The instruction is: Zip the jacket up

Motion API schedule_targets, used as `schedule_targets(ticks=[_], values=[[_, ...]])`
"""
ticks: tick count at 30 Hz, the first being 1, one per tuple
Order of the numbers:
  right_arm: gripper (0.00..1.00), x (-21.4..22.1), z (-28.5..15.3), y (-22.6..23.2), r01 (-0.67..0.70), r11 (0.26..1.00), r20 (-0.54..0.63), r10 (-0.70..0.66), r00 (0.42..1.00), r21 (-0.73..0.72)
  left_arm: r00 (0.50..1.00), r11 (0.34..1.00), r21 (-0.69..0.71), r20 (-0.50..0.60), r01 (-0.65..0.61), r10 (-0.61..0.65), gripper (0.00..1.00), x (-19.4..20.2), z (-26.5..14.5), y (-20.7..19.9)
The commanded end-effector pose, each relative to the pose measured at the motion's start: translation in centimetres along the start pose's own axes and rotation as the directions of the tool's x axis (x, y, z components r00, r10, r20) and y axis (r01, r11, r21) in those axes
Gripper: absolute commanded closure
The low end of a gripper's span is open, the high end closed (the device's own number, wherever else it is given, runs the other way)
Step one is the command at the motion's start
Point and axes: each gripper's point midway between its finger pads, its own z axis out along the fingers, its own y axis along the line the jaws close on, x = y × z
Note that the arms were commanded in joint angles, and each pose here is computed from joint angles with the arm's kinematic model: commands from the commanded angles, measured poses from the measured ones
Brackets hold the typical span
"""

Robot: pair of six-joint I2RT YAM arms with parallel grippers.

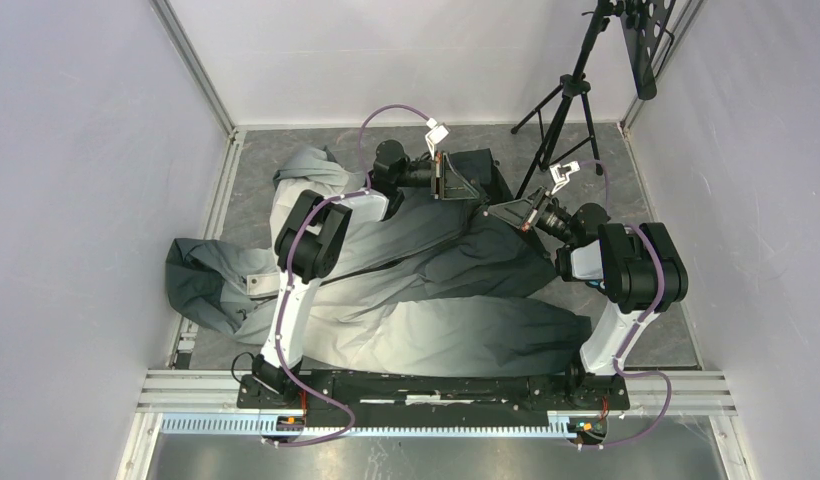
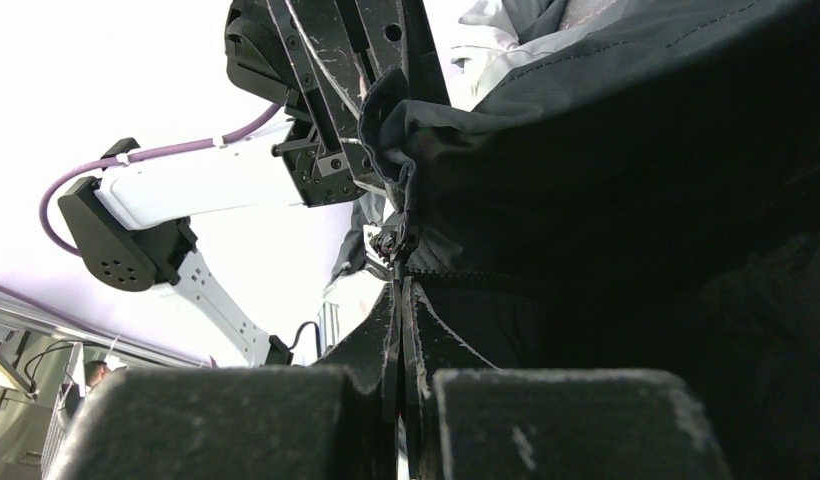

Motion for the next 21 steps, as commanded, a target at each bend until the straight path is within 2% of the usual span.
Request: schedule_targets(ticks=[1, 7, 21], values=[[1.00, -1.9, 0.2, 1.4, 0.104, 0.993, 0.059, -0.101, 0.993, -0.053, 0.996, 0.995, 0.035, -0.003, -0.091, 0.091, 0.98, -0.3, 0.3, -1.7], [1.00, -2.4, -0.1, 0.9, 0.077, 0.997, 0.083, -0.074, 0.994, -0.032, 0.996, 0.995, 0.029, 0.001, -0.094, 0.094, 0.98, -0.2, 0.3, -1.6], [1.00, -2.2, 0.1, -1.6, 0.026, 0.997, 0.055, -0.030, 0.998, 0.072, 0.992, 0.991, 0.042, 0.030, -0.125, 0.124, 0.98, -0.4, 0.8, -2.8]])
